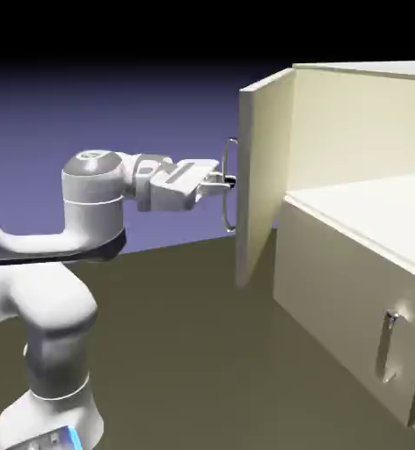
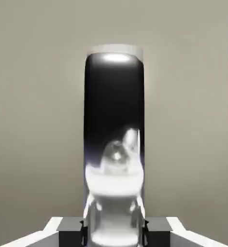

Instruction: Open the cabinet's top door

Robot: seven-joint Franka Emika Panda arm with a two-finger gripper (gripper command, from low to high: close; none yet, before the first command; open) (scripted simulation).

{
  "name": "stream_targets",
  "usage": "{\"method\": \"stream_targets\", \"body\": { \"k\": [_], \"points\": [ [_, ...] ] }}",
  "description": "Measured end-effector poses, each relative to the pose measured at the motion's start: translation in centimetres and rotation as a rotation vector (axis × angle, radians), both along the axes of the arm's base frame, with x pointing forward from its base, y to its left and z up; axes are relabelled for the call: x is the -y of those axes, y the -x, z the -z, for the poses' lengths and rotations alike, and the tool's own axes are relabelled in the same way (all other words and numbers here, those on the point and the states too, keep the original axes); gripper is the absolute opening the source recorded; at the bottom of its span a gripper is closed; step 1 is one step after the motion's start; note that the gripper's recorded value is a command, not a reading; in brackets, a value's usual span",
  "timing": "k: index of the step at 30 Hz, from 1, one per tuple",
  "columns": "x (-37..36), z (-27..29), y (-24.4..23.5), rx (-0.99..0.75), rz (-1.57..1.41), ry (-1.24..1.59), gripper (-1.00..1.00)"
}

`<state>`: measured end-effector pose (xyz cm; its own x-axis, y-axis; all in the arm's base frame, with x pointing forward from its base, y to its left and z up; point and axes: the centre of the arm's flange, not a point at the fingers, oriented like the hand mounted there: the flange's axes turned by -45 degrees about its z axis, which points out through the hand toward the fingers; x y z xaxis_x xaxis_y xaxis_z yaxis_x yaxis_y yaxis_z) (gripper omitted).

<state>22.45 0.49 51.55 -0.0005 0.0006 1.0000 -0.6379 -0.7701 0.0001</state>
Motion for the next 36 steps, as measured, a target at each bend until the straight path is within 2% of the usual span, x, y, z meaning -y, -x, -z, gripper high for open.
{"method": "stream_targets", "body": {
  "k": [18,36],
  "points": [
    [-11.0,0.0,5.5,0.0,0.245,-0.001,-1.0],
    [-29.1,0.0,8.3,0.0,0.609,-0.001,-1.0]
  ]
}}
